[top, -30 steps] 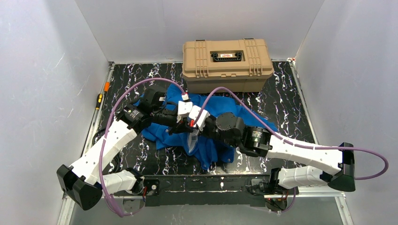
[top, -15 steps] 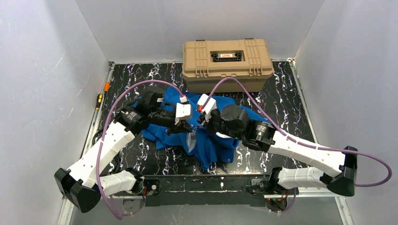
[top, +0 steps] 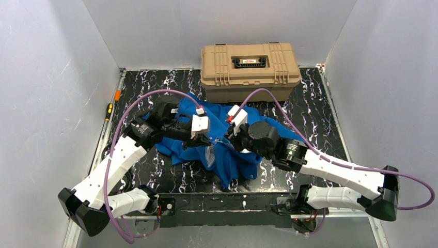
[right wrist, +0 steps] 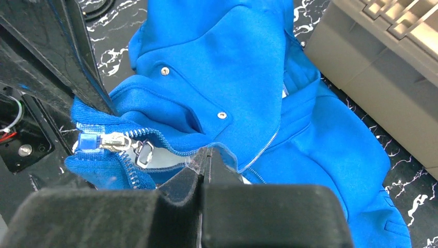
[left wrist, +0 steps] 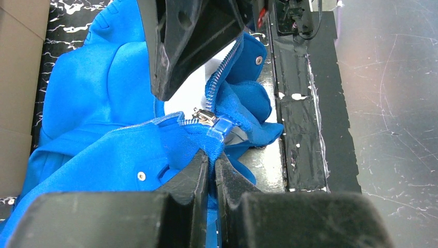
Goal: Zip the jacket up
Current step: Zip the zipper on the jacket.
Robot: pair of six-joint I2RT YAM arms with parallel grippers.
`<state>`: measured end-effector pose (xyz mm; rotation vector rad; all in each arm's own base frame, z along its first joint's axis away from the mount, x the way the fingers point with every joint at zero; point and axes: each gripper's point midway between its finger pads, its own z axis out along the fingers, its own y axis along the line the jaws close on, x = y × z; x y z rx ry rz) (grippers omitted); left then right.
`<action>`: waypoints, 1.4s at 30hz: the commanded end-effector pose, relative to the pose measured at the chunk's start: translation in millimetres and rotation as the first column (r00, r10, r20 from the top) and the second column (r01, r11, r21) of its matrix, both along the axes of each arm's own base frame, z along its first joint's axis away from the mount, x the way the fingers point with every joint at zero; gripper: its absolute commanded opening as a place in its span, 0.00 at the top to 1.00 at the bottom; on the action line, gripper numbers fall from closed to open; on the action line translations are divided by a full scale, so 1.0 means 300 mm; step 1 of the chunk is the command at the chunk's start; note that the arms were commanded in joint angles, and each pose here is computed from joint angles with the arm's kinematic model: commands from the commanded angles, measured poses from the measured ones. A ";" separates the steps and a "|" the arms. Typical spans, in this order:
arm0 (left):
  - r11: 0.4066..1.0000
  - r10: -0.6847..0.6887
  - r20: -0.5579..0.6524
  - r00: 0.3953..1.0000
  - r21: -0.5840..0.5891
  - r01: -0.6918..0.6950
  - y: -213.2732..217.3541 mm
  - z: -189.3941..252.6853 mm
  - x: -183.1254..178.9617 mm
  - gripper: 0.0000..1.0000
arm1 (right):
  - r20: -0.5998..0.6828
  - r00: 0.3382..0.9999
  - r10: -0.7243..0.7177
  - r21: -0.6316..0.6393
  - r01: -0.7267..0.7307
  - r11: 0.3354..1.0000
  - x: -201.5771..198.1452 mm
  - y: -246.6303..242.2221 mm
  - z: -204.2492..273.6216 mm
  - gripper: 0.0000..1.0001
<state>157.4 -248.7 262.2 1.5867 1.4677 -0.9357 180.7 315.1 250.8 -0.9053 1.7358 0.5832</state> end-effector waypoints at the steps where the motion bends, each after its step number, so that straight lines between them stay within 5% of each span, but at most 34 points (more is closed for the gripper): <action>1: 0.998 -0.046 0.030 0.999 -0.038 0.047 0.005 0.035 -0.043 1.00 | 0.041 0.998 -0.045 0.110 0.040 0.993 0.032 -0.030 0.127 0.99; 5: 0.997 -0.065 0.069 0.996 -0.033 0.068 0.008 0.023 -0.045 1.00 | 0.008 1.000 0.028 0.103 -0.029 0.994 0.018 -0.031 0.159 0.94; 9: 0.995 -0.092 0.139 0.986 -0.026 0.097 0.013 0.017 -0.045 1.00 | -0.112 0.990 0.086 0.136 -0.070 0.988 0.010 -0.035 0.157 0.57; 13: 0.991 -0.129 0.264 0.956 0.005 0.133 0.027 -0.001 -0.036 1.00 | -0.311 0.931 0.191 0.277 -0.103 0.955 0.024 -0.062 0.170 0.41; 18: 0.982 -0.181 0.433 0.883 0.032 0.186 0.040 -0.017 -0.022 1.00 | -0.515 0.745 0.424 0.517 -0.124 0.847 0.019 -0.076 0.208 0.37; 23: 0.965 -0.239 0.646 0.725 0.078 0.249 0.038 -0.020 0.008 1.00 | -0.568 0.614 0.547 0.590 -0.159 0.791 -0.031 -0.058 0.207 0.38; 35: 0.940 -0.235 0.933 0.273 0.147 0.307 -0.018 0.077 0.103 1.00 | -0.642 0.521 0.562 0.609 -0.099 0.787 -0.064 -0.057 0.170 0.41; 42: 0.940 -0.184 0.969 0.166 0.123 0.319 -0.033 0.128 0.104 1.00 | -0.628 0.535 0.565 0.643 -0.053 0.764 -0.050 -0.031 0.136 0.31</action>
